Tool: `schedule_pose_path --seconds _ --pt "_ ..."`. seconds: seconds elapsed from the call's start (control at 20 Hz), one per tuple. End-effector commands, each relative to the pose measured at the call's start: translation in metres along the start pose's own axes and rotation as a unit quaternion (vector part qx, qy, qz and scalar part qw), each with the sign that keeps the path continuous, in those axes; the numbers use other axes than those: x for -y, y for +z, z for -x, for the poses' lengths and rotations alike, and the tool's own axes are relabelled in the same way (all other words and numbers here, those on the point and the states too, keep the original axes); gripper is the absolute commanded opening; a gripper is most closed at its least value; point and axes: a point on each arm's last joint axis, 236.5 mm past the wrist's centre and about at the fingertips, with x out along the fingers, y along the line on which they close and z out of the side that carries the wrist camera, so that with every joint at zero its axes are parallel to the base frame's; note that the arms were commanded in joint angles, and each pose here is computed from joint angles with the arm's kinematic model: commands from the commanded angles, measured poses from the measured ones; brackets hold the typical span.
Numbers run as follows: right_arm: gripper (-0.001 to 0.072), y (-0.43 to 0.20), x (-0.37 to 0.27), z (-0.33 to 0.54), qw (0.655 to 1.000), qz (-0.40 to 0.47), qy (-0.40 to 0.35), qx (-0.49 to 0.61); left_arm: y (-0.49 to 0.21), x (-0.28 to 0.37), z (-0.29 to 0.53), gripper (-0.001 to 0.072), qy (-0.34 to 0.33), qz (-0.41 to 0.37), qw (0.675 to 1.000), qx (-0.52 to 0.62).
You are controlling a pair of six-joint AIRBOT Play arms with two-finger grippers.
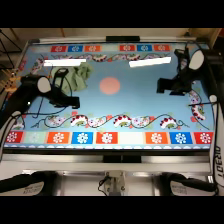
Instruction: Fold the shirts.
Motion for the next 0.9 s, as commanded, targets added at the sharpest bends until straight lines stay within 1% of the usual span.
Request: schedule_pose_path --seconds 0.0,0.1,0.2,0.25,0.3,0.35,0.55,0.65,0.75,0.85 --pt "0.0656 -0.004 -0.001 0.000 1.000 0.000 0.003 -0.009 0.008 -0.013 0.005 0.0528 0.028 0.014 0.999 0.014" --pt "0.0656 -0.005 -0.004 0.000 1.000 -0.001 0.008 -0.012 0.016 -0.020 0.011 0.0519 0.045 0.011 0.999 0.025" --pt "0.0656 -0.005 -0.004 0.000 1.000 -0.001 0.010 -0.012 0.028 -0.032 0.017 0.0522 0.075 0.010 0.996 0.037" --pt "0.0656 -0.005 -0.005 0.000 1.000 -0.001 0.010 -0.012 0.036 -0.038 0.019 0.0567 0.087 0.006 0.995 0.039" --pt "0.0656 -0.005 -0.005 0.000 1.000 -0.001 0.011 -0.012 0.045 -0.041 0.019 0.0672 0.096 0.001 0.995 0.039" --pt "0.0656 -0.005 -0.005 0.000 1.000 -0.001 0.011 -0.012 0.057 -0.042 0.019 0.0714 0.098 -0.010 0.994 0.042" --pt "0.0656 -0.006 -0.007 0.000 1.000 -0.002 0.014 -0.013 0.121 -0.056 0.013 0.0713 0.102 0.002 0.992 0.078" --pt "0.0656 -0.006 -0.011 0.000 1.000 -0.002 0.023 -0.014 0.148 -0.076 0.002 0.0713 0.111 0.017 0.990 0.090" --pt "0.0656 -0.007 -0.015 0.001 0.999 -0.003 0.033 -0.015 0.163 -0.104 -0.020 0.0714 0.118 0.041 0.989 0.084" --pt "0.0656 -0.007 -0.017 0.001 0.999 -0.004 0.037 -0.015 0.163 -0.119 -0.051 0.0714 0.106 0.062 0.990 0.063"
